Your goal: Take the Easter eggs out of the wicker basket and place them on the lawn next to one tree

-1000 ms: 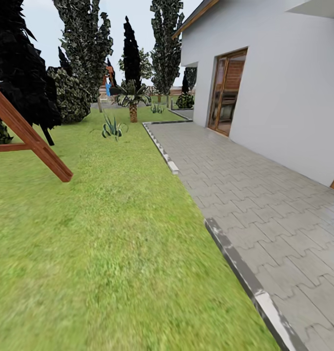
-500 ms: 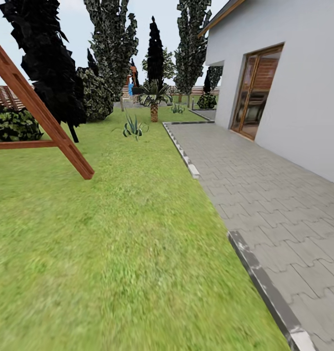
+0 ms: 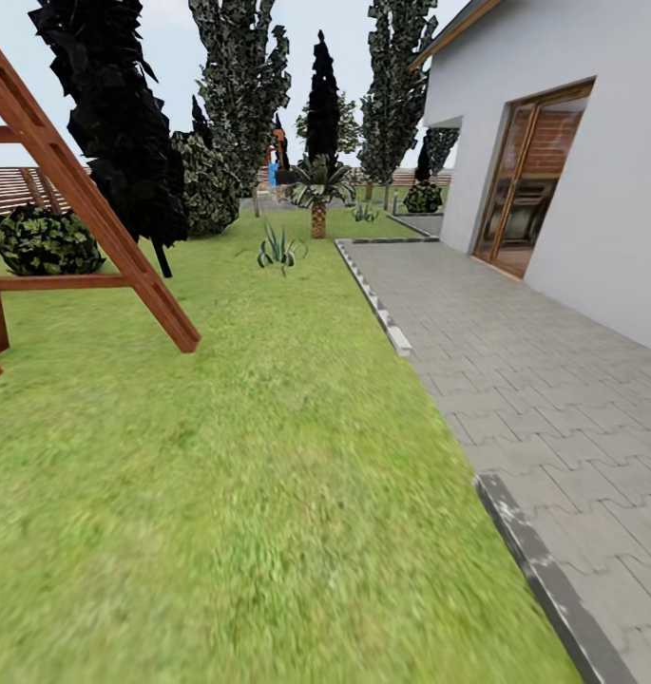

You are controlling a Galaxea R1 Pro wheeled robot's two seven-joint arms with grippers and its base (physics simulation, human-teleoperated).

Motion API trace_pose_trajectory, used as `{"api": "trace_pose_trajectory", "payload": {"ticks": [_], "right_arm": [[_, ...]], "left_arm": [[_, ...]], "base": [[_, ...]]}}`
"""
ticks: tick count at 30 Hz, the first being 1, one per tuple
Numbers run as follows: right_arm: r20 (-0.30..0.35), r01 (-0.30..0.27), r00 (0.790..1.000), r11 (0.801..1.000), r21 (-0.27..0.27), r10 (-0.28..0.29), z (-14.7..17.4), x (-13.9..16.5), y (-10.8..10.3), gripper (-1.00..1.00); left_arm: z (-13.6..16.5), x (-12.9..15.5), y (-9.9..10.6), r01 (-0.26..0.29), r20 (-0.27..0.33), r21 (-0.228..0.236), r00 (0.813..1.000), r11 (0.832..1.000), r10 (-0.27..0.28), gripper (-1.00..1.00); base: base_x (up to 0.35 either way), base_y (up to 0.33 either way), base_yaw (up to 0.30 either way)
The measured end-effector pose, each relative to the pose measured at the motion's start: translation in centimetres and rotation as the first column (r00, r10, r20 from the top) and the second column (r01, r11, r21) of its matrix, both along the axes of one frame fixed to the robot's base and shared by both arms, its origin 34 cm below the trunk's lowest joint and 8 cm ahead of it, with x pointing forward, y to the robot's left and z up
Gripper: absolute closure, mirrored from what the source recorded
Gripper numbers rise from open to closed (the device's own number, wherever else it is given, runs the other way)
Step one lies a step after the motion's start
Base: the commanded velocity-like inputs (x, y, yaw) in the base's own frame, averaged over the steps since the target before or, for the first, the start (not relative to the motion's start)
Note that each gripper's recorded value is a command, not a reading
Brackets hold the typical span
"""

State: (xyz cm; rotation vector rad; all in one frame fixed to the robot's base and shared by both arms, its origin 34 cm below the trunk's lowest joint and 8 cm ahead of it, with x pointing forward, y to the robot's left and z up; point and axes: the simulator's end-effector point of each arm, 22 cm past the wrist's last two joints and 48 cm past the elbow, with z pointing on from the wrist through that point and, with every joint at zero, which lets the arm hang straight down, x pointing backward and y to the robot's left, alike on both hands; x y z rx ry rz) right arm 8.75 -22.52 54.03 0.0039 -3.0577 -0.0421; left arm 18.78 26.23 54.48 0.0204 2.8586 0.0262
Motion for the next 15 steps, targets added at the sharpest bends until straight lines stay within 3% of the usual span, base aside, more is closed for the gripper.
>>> {"api": "trace_pose_trajectory", "payload": {"ticks": [15], "right_arm": [[0.006, -0.003, 1.000, 1.000, -0.004, 0.003, -0.05, 0.26, -0.34, -1.00]], "left_arm": [[0.00, -0.01, 0.01, 0.000, -0.001, 0.001, 1.000, 1.000, 0.000, -1.00]], "base": [[0.319, 0.117, 0.001]]}}
